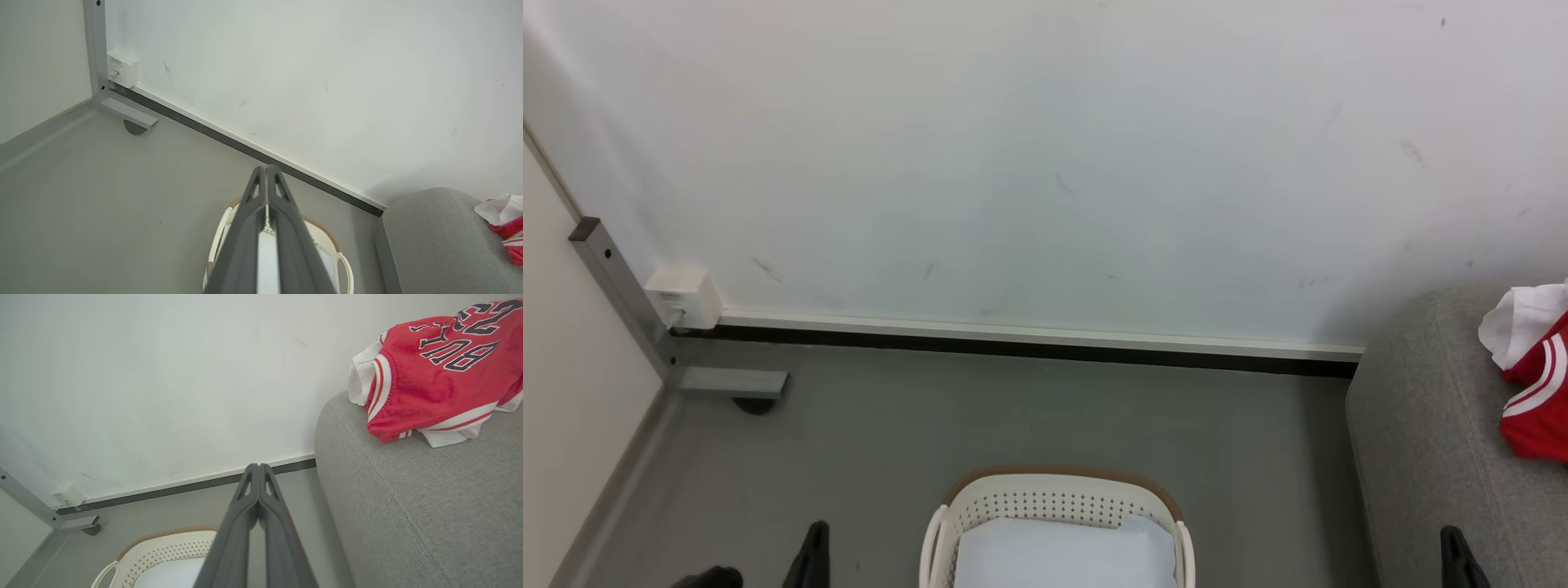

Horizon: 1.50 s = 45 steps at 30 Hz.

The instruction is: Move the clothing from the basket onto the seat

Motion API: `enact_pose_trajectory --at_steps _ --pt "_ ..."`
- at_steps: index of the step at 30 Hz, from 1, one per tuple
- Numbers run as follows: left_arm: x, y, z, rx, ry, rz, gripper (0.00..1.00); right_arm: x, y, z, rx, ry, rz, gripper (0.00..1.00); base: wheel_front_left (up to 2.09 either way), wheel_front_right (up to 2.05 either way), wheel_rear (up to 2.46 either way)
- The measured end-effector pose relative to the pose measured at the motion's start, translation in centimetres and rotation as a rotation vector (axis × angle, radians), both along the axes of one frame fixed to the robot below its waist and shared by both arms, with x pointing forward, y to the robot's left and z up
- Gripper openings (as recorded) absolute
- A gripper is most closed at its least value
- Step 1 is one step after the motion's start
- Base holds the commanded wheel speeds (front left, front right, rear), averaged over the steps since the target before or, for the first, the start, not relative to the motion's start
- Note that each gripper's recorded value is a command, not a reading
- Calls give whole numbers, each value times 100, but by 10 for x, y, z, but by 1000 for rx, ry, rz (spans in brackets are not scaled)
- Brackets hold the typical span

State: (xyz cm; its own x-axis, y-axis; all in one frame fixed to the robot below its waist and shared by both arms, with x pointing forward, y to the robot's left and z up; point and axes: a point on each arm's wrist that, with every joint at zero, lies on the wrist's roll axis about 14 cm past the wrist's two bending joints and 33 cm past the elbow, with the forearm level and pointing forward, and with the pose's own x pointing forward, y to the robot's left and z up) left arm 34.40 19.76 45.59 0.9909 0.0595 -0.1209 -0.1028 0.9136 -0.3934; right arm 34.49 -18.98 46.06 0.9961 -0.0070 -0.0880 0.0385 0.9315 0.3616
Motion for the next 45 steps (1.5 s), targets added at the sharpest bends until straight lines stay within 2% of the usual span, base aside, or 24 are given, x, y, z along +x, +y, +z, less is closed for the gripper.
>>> enact_pose_trajectory --at_steps 19,45 --pt "9 5 7 -299 -8 52 0 12 -4 9 305 -6 -54 0 0 0 0" --pt "21 6 18 -622 -38 74 0 23 -6 17 640 -12 -81 0 0 0 0"
